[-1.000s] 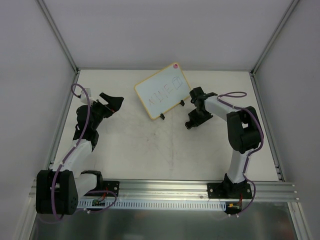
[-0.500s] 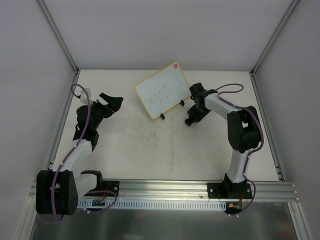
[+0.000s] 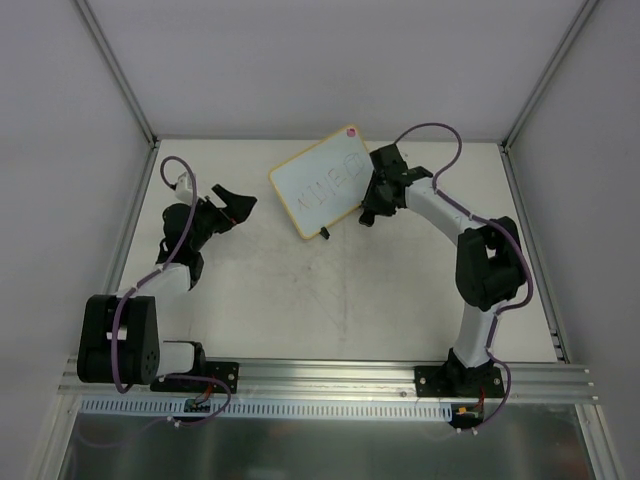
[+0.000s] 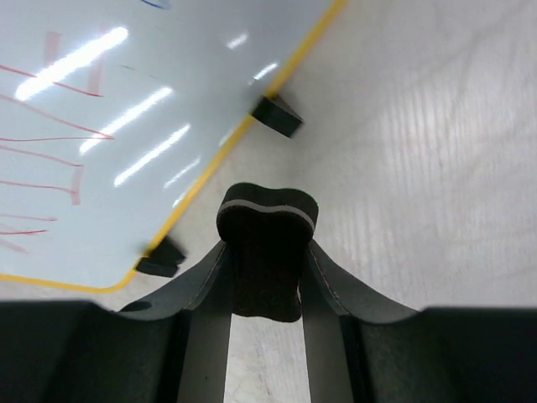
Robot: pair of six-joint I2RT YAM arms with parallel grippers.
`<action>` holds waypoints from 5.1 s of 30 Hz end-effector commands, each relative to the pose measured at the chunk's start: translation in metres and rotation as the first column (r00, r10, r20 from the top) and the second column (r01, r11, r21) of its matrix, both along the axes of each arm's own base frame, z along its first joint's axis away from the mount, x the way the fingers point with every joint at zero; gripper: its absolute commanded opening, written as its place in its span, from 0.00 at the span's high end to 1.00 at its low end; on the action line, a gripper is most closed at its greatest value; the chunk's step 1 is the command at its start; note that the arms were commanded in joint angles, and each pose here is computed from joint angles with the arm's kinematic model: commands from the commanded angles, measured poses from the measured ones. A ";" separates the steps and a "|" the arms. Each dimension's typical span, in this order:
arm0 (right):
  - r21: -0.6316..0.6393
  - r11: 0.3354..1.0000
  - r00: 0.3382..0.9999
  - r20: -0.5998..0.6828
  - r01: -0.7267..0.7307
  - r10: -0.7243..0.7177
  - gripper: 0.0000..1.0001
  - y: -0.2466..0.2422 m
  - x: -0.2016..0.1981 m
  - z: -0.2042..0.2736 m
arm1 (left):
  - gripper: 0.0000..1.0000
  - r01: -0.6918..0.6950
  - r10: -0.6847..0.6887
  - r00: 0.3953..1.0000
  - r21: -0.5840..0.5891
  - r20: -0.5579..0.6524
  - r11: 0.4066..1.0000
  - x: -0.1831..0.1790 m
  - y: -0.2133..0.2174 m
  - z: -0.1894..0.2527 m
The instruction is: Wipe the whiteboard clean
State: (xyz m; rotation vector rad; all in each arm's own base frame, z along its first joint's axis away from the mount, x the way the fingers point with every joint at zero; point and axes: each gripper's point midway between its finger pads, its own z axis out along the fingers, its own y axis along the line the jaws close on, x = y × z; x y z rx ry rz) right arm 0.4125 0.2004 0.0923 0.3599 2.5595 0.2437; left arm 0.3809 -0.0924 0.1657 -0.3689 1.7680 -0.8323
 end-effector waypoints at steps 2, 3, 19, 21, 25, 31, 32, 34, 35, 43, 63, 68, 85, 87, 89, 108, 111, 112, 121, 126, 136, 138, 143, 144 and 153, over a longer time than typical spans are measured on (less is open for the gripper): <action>-0.003 0.974 0.953 0.207 -0.227 0.223 0.96 0.034 0.031 0.065 | 0.01 0.131 -0.134 0.969 0.028 0.208 0.991 0.014 -0.021 0.048; -0.008 0.969 0.946 0.215 -0.246 0.241 0.96 0.038 0.033 0.068 | 0.01 0.148 -0.151 0.965 0.031 0.213 0.989 0.016 -0.024 0.050; -0.082 0.840 0.790 0.301 -0.536 0.534 1.00 0.125 0.047 0.079 | 0.29 0.346 -0.338 0.919 -0.006 0.204 0.938 0.083 -0.055 0.047; -0.077 0.833 0.779 0.315 -0.548 0.542 1.00 0.131 0.049 0.083 | 0.30 0.351 -0.342 0.918 -0.008 0.199 0.936 0.088 -0.056 0.045; -0.086 0.816 0.756 0.332 -0.571 0.564 1.00 0.139 0.050 0.083 | 0.33 0.366 -0.358 0.913 -0.006 0.193 0.930 0.100 -0.060 0.038; -0.118 0.782 0.709 0.357 -0.611 0.608 1.00 0.154 0.050 0.081 | 0.53 0.382 -0.374 0.912 -0.014 0.168 0.924 0.110 -0.067 0.023; -0.128 0.778 0.702 0.362 -0.614 0.614 1.00 0.156 0.049 0.083 | 0.57 0.386 -0.379 0.910 -0.011 0.171 0.922 0.112 -0.068 0.024; -0.133 0.767 0.688 0.367 -0.628 0.627 1.00 0.159 0.046 0.083 | 0.58 0.387 -0.381 0.910 -0.010 0.164 0.922 0.114 -0.070 0.019; -0.136 0.759 0.677 0.373 -0.637 0.635 1.00 0.162 0.045 0.082 | 0.58 0.389 -0.382 0.910 -0.008 0.163 0.921 0.114 -0.071 0.017; -0.146 0.741 0.656 0.377 -0.656 0.654 1.00 0.173 0.042 0.071 | 0.76 0.400 -0.395 0.906 -0.005 0.154 0.916 0.115 -0.074 0.010; -0.281 0.728 0.607 0.411 -0.625 0.680 1.00 0.185 0.032 0.029 | 1.00 0.418 -0.414 0.892 0.015 0.181 0.908 0.109 -0.076 0.008; -0.290 0.735 0.614 0.412 -0.612 0.674 1.00 0.185 0.028 0.018 | 1.00 0.425 -0.420 0.890 0.009 0.179 0.905 0.109 -0.077 0.006; -0.165 0.736 0.656 0.357 -0.657 0.665 1.00 0.175 -0.014 -0.021 | 1.00 0.439 -0.434 0.881 0.014 0.188 0.898 0.107 -0.079 0.011; -0.162 0.737 0.659 0.354 -0.656 0.664 1.00 0.173 -0.015 -0.024 | 1.00 0.439 -0.434 0.882 0.013 0.186 0.898 0.107 -0.079 0.010; -0.163 0.736 0.656 0.357 -0.657 0.665 1.00 0.174 -0.016 -0.022 | 1.00 0.439 -0.434 0.881 0.014 0.188 0.898 0.107 -0.079 0.011; -0.096 0.747 0.628 0.478 -0.658 0.614 1.00 0.187 0.046 0.032 | 1.00 0.480 -0.474 0.859 0.017 0.193 0.877 0.099 -0.083 0.012; -0.072 0.750 0.630 0.493 -0.657 0.600 1.00 0.187 0.054 0.038 | 1.00 0.484 -0.478 0.857 0.018 0.192 0.875 0.098 -0.084 0.012; -0.070 0.751 0.625 0.506 -0.657 0.594 1.00 0.189 0.058 0.045 | 1.00 0.484 -0.478 0.857 0.017 0.190 0.875 0.098 -0.084 0.011; -0.063 0.759 0.624 0.528 -0.648 0.577 1.00 0.189 0.074 0.057 | 1.00 0.485 -0.480 0.856 0.020 0.191 0.874 0.098 -0.084 0.010; -0.064 0.767 0.617 0.553 -0.639 0.560 1.00 0.187 0.085 0.069 | 1.00 0.488 -0.482 0.855 0.017 0.190 0.873 0.098 -0.084 0.010; -0.041 0.759 0.626 0.537 -0.650 0.565 1.00 0.184 0.086 0.059 | 1.00 0.489 -0.483 0.853 0.022 0.198 0.872 0.098 -0.084 0.013; -0.020 0.756 0.645 0.508 -0.654 0.571 1.00 0.181 0.078 0.043 | 1.00 0.489 -0.483 0.853 0.022 0.196 0.872 0.098 -0.084 0.012; 0.032 0.751 0.665 0.492 -0.659 0.562 1.00 0.172 0.049 0.020 | 1.00 0.492 -0.486 0.851 0.021 0.198 0.871 0.098 -0.085 0.013; 0.037 0.749 0.674 0.467 -0.662 0.573 1.00 0.168 0.039 0.006 | 1.00 0.492 -0.486 0.851 0.021 0.199 0.871 0.098 -0.085 0.013; 0.075 0.729 0.695 0.382 -0.681 0.610 1.00 0.170 -0.011 -0.027 | 1.00 0.496 -0.489 0.848 0.022 0.204 0.868 0.097 -0.085 0.014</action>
